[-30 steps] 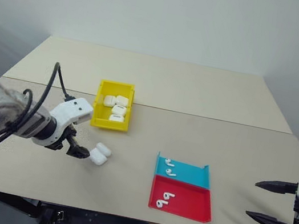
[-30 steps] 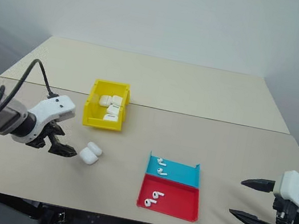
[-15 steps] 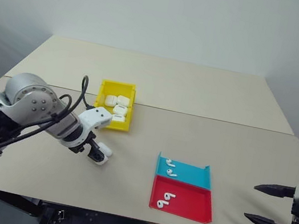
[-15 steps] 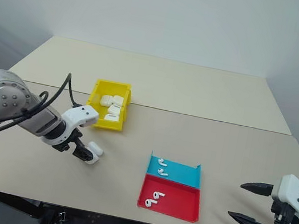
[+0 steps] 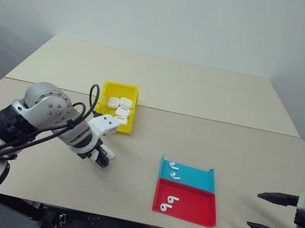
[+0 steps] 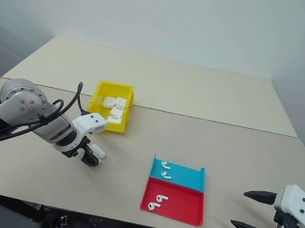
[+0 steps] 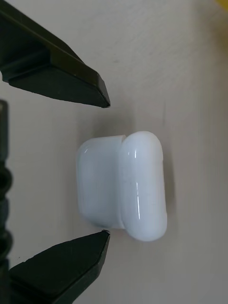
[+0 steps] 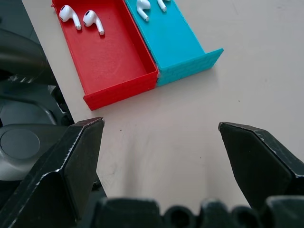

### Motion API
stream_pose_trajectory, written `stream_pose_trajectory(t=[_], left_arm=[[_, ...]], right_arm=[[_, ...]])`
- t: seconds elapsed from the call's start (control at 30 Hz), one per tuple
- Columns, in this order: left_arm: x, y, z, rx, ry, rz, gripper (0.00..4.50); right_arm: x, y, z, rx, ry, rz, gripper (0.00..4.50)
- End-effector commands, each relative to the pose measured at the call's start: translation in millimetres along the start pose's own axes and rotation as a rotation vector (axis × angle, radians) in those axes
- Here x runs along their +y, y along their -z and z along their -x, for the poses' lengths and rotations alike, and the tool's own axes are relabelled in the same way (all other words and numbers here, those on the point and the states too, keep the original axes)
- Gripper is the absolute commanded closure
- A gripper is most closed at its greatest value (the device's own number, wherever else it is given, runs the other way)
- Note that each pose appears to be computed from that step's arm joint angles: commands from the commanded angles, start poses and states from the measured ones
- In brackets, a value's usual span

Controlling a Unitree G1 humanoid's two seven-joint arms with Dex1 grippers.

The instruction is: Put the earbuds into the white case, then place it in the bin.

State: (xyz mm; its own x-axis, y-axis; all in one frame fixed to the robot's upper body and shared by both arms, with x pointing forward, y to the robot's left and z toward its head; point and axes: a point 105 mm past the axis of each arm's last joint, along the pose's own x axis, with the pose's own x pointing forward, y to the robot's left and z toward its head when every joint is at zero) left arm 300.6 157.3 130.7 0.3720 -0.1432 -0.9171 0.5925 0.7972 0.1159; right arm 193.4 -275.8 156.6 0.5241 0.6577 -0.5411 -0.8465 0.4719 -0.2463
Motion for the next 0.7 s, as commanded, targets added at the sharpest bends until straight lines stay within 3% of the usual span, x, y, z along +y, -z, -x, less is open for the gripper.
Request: stream_pose_trajectory(t=[0.03, 0.53, 0.63, 0.7], left_arm=[[-1.6, -2.3, 1.1, -0.003, 0.005, 0.0, 0.0], [-4.2, 4.3, -12.5, 0.045, -0.007, -0.004, 0.0], [-4.0, 4.6, -13.5, 0.047, -0.01, -0.001, 0.5], [-4.1, 4.6, -12.6, 0.046, -0.015, -0.011, 1.12]], right_arm=[[-2.8, -4.9, 5.2, -0.012, 0.034, 0.042, 0.03], [-2.4, 1.1, 4.2, 0.001, 0.052, 0.056, 0.03], [-2.5, 2.2, 3.8, 0.006, 0.056, 0.057, 0.0], [-2.6, 2.3, 3.8, 0.006, 0.057, 0.057, 0.0]])
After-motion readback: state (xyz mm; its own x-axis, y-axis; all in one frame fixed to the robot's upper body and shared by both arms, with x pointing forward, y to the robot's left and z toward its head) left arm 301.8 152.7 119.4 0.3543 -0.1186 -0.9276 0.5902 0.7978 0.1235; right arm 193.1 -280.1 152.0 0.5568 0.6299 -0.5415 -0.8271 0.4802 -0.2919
